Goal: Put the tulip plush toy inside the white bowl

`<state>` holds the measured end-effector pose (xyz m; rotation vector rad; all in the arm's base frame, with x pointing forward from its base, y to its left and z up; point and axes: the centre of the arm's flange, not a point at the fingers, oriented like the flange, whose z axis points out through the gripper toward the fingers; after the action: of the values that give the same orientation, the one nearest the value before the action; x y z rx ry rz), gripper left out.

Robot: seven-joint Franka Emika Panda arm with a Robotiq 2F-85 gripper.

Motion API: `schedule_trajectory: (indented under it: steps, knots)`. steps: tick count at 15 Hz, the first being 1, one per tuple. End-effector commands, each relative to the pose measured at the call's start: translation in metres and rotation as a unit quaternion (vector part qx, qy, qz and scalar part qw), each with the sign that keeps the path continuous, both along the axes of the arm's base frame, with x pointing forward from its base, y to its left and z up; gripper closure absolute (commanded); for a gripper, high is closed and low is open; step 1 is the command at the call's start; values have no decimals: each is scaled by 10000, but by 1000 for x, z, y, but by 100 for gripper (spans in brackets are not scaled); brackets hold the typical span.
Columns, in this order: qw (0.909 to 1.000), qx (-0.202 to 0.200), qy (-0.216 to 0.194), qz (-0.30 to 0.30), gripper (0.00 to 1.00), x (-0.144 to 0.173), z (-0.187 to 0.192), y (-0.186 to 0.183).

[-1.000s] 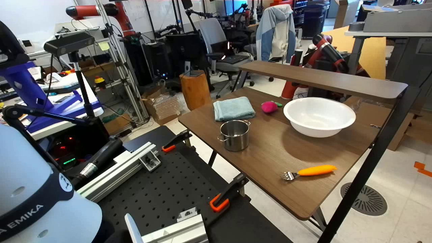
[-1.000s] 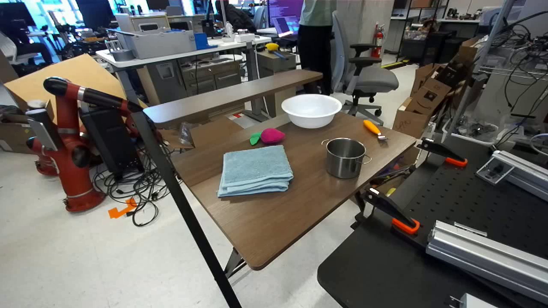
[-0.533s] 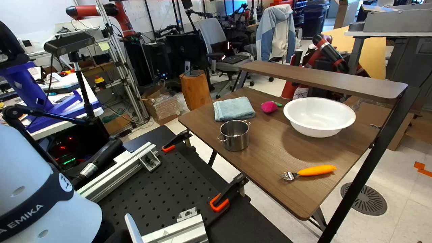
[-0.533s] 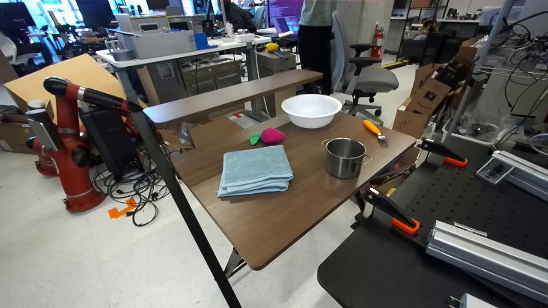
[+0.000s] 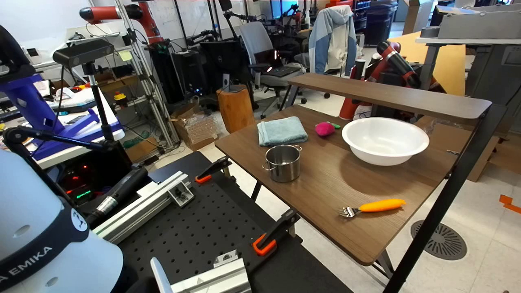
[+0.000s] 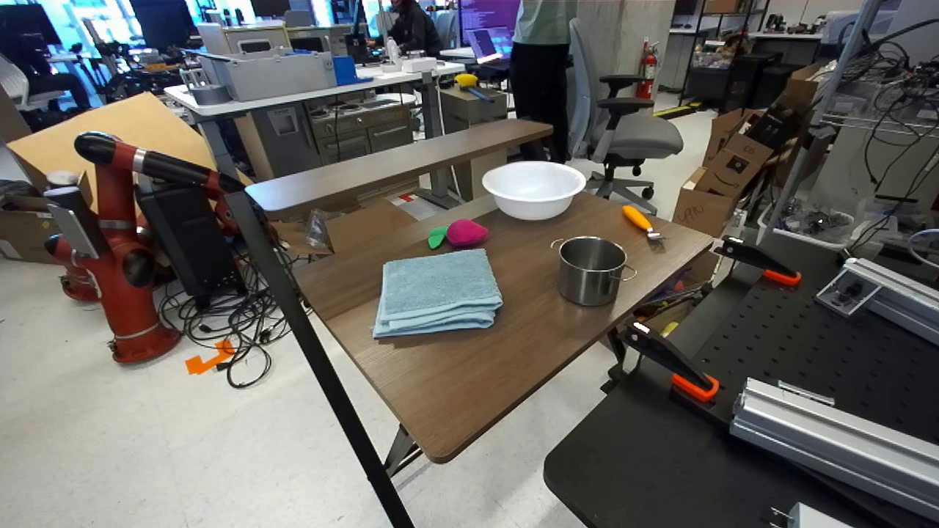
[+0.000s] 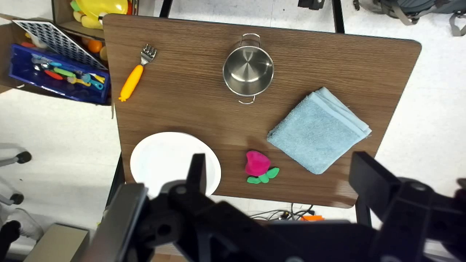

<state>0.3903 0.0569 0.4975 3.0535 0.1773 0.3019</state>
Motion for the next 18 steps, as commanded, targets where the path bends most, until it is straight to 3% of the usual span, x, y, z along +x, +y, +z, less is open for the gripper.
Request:
schedule_trajectory:
  steps: [1, 4, 8, 14, 18]
  knots:
    - [10000, 0, 0, 0, 0, 0, 0, 0]
    - [9999, -37, -91, -102, 0, 8, -8, 2]
    - [9991, 227, -214, -291, 0, 35, -32, 1]
    - [9955, 478, -250, -783, 0, 107, -94, -6]
    - [9896, 744, 90, -1225, 0, 159, -146, -6]
